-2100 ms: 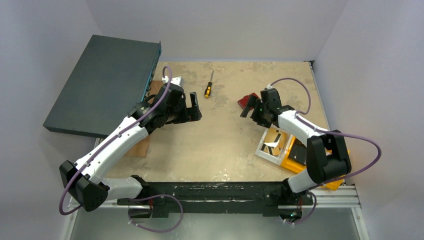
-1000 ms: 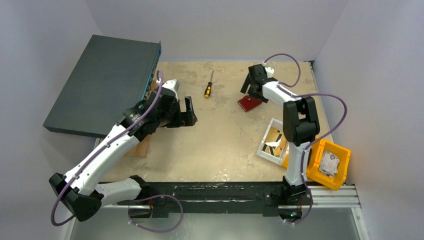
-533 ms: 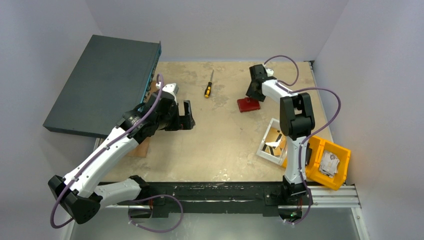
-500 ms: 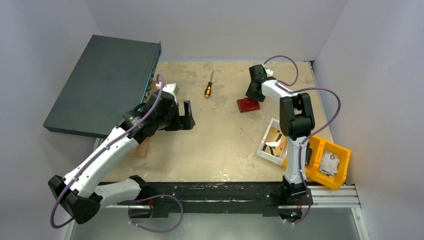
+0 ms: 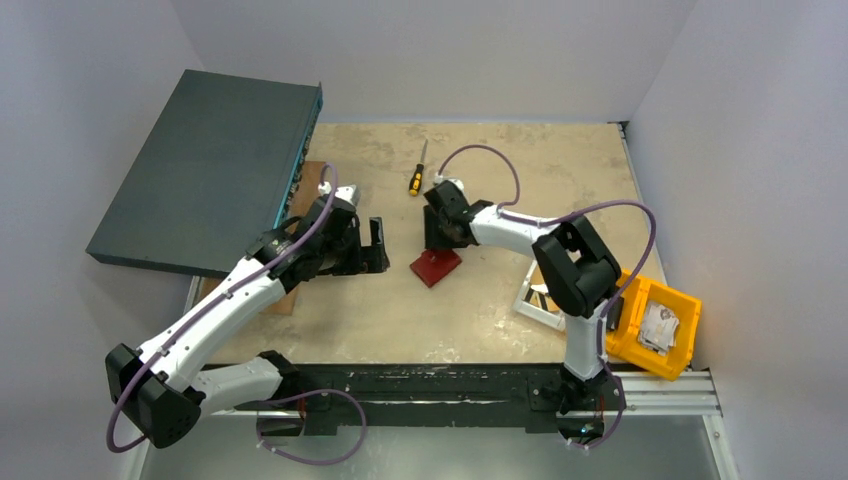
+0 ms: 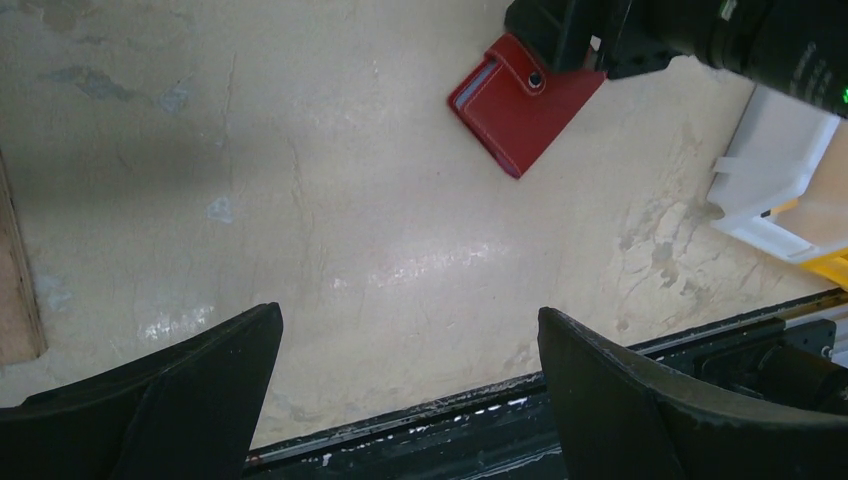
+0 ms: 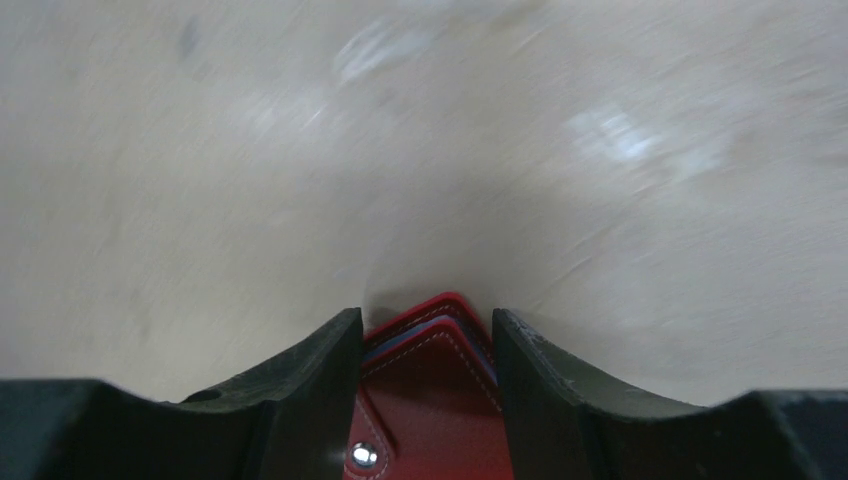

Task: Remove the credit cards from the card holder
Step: Move the card holder to the center of the board.

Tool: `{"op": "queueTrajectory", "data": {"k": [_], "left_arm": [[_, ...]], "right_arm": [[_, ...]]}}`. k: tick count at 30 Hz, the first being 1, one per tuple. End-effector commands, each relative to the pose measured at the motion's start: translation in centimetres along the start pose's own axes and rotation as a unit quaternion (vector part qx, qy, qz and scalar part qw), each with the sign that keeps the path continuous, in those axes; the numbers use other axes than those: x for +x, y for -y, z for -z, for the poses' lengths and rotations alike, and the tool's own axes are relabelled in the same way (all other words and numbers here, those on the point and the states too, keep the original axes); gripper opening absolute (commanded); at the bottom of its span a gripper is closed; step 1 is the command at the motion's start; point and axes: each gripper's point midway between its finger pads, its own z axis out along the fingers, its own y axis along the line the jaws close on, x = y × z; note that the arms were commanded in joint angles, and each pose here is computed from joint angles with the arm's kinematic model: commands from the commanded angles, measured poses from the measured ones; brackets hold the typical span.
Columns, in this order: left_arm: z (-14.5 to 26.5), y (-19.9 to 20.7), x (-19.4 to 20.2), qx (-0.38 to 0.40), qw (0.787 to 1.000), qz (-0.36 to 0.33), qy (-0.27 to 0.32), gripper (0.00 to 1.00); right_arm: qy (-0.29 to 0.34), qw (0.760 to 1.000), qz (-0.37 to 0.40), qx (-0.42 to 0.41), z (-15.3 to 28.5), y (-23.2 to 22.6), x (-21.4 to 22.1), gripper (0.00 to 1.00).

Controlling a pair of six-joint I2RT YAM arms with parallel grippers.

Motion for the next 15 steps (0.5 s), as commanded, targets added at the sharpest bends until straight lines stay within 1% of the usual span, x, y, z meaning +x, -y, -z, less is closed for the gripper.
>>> {"op": "queueTrajectory", "data": {"k": [1,5,8,12,15], "left_arm": [[-1.2,0.1,0.7,0.010,1.000,0.017,-0.004,1.00],[-2.5,-0.1,1.9,0.011,0.999,0.021,-0.022,1.00],[-3.4,0.5,2.6,0.021,0.999,0.016,-0.033,1.00],[-4.5,1.7,3.0,0.002,0.999,-0.028,-0.040,0.99],[-5.7,2.8,2.7,-0.023,0.997,-0.056,-0.040,0.94]], "right_arm": [[-0.021,0.994,0.054,-0.089,2.1,-4.4,3.4,0.52],[-0.016,0.989,0.067,-0.127,4.7,-5.6,3.0,0.64],[0.007,0.992,0.053,-0.113,6.6,-4.7,0.4,0.75],[0.030,0.993,-0.001,-0.118,8.9,-2.8,-2.7,0.78],[0.050,0.991,-0.048,-0.115,10.0,-0.7,-3.9,0.76]]}}
